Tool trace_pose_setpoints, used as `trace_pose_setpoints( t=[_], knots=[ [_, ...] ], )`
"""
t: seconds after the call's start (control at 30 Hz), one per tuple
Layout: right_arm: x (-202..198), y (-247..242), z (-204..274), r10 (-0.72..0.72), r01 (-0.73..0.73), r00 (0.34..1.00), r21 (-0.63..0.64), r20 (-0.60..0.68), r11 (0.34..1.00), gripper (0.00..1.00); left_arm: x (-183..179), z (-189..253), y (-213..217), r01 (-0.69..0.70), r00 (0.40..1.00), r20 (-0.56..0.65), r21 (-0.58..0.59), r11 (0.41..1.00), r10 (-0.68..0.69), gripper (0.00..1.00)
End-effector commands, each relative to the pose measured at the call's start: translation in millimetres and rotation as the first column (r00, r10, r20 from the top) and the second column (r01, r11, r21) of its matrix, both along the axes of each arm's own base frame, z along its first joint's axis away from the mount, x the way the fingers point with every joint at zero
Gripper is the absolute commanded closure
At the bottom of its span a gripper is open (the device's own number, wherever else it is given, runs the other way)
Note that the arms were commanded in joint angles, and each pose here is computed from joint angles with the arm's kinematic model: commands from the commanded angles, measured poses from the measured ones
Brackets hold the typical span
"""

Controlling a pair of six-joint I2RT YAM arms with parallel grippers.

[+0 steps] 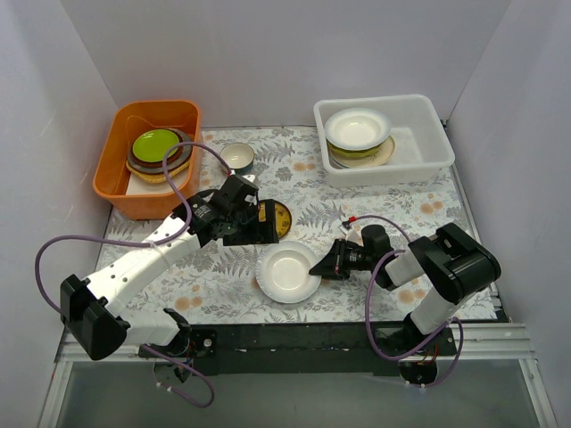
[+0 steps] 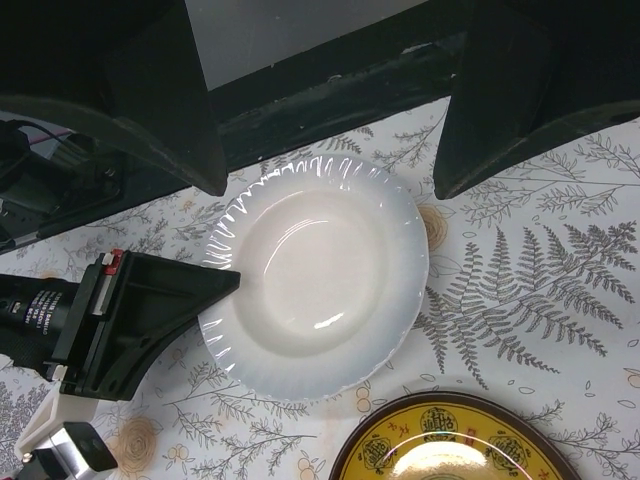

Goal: Place the plates into the plastic bin on the countertop
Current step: Place the plate in the plastic bin.

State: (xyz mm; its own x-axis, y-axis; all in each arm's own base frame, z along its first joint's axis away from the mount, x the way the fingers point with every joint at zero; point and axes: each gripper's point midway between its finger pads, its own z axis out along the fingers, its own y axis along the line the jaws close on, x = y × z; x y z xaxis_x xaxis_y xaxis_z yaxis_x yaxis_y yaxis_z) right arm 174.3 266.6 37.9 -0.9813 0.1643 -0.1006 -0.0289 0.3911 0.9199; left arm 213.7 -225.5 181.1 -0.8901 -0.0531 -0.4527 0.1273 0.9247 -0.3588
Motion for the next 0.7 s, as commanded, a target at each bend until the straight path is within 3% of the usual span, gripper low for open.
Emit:
trace_pose_setpoints(
  t=[0.0,0.3,0.67],
  knots=[
    [3.8,6.3,18.0,0.010,-0.015,0.997,0.060,0.073,0.998,0.95,-4.6,11.1,3.4,-0.004,1.000,0.023,-0.039,0.999,0.005,0.16],
    [16.7,7.7,40.2,0.002,-0.004,0.993,0.019,0.121,1.000,0.97,-5.1,20.5,13.8,-0.012,0.998,0.056,-0.018,1.000,0.013,0.16],
    [55.2,5.2,97.5,-0.020,0.038,0.959,-0.059,0.281,0.998,0.97,-10.1,7.8,16.6,-0.002,0.999,0.039,-0.017,1.000,0.003,0.14]
  ],
)
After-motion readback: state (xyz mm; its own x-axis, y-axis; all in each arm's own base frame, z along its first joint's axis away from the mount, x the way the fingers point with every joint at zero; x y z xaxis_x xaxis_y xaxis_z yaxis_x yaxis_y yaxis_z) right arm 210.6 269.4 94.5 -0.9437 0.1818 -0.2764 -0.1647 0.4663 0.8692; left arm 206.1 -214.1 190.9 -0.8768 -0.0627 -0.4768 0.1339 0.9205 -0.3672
